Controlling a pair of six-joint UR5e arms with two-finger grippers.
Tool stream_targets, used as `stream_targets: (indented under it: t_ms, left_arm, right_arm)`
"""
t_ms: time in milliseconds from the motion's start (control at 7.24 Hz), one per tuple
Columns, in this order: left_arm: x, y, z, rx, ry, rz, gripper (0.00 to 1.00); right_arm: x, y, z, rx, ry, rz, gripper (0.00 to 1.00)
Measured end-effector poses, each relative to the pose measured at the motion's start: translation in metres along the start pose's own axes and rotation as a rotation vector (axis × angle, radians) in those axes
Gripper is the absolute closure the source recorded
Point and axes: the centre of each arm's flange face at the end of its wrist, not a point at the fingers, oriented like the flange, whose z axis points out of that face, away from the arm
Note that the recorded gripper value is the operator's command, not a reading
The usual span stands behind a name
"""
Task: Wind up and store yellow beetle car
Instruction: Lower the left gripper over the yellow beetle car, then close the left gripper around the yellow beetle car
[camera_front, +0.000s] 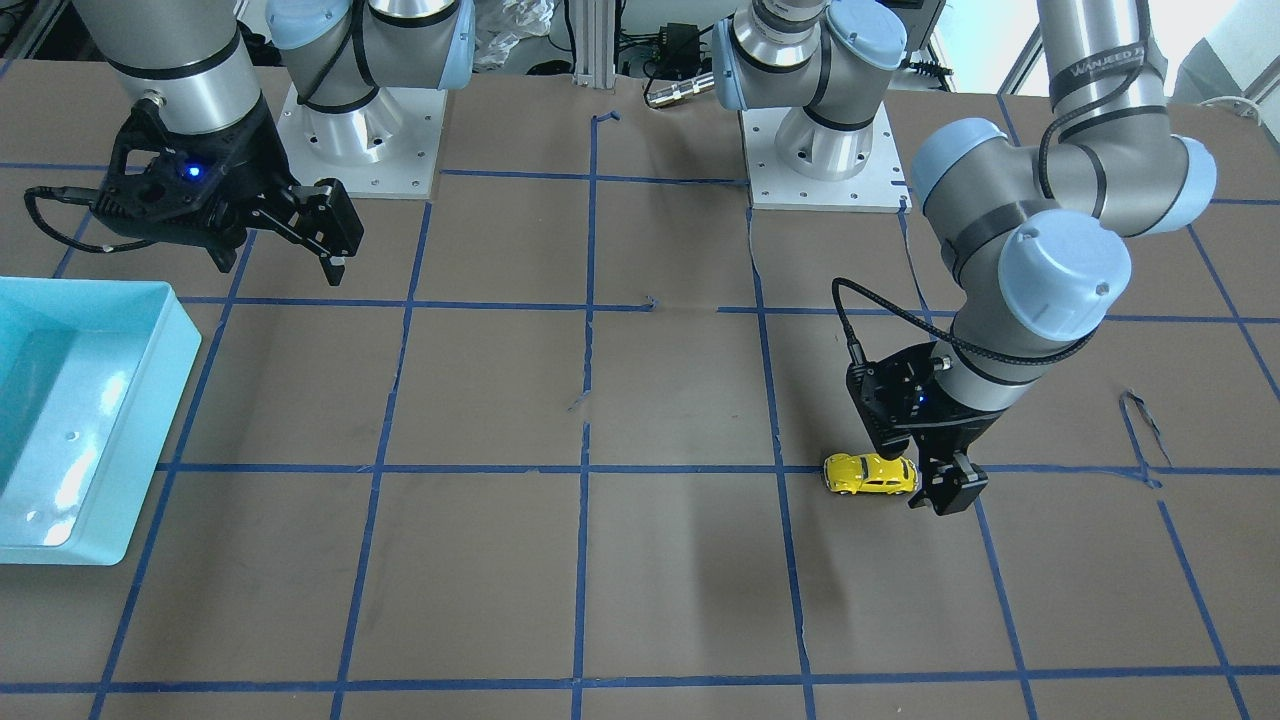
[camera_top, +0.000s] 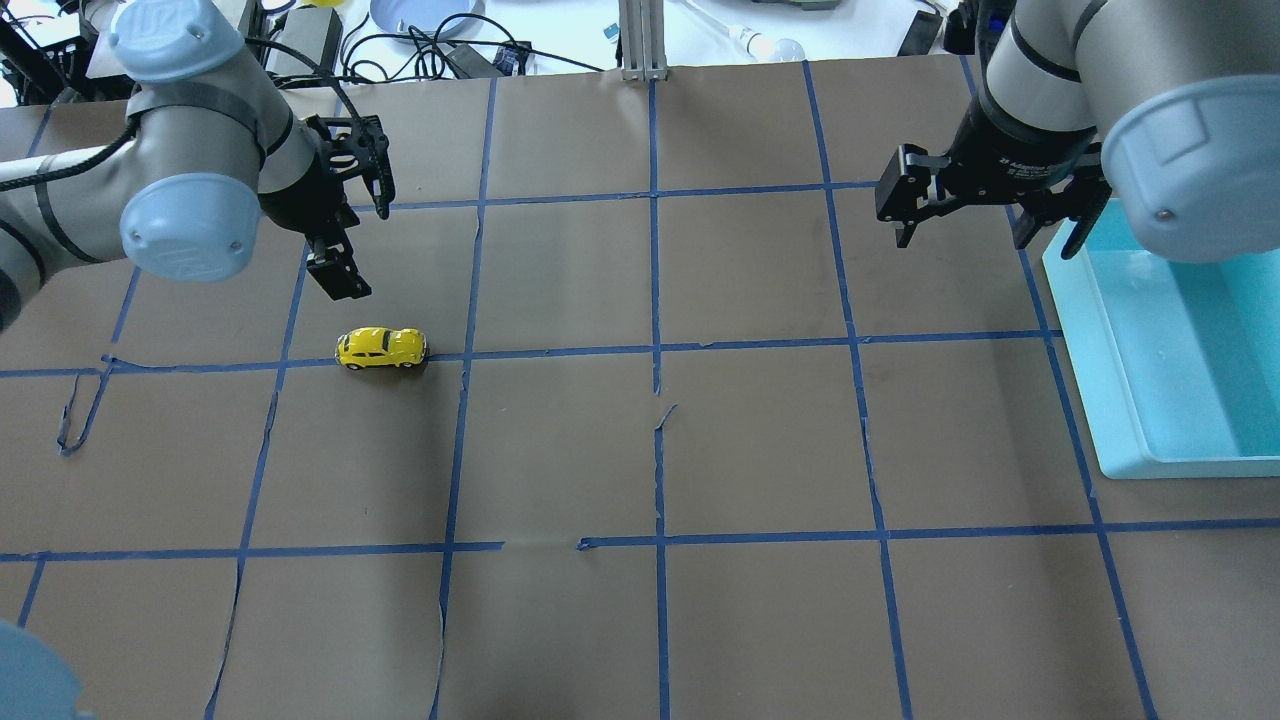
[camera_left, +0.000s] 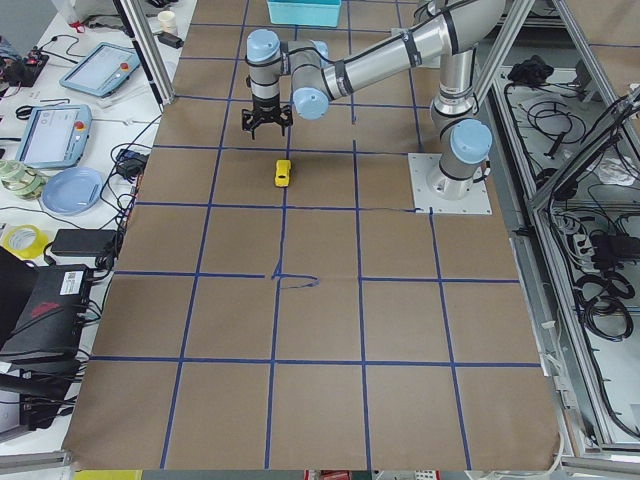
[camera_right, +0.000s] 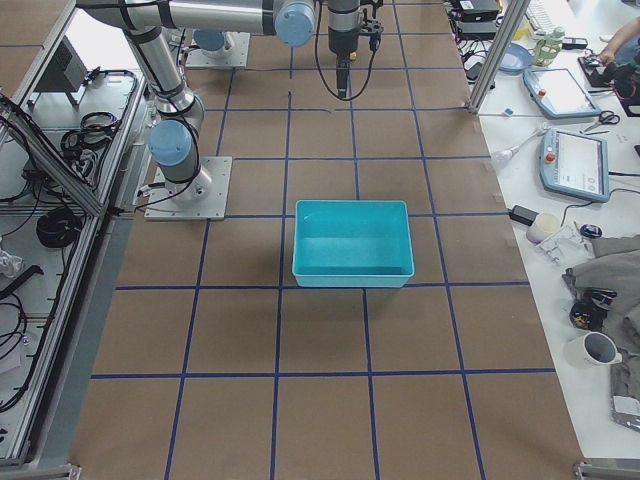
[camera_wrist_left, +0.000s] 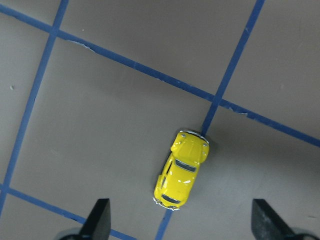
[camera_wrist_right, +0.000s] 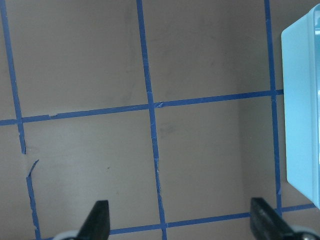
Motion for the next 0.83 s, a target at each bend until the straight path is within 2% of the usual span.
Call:
stream_targets:
  t_ms: [553, 829]
  left_arm:
    - [0.014, 0.005, 0.042, -0.005, 0.042, 0.186, 0.00]
    - [0.017, 0.025, 0.056, 0.003, 0.066, 0.176, 0.13]
  right_arm:
    - [0.000, 0.001, 0.001, -0.003, 0.002, 0.003, 0.00]
    - [0.000, 0.001, 0.001, -0.002, 0.003, 0.003, 0.00]
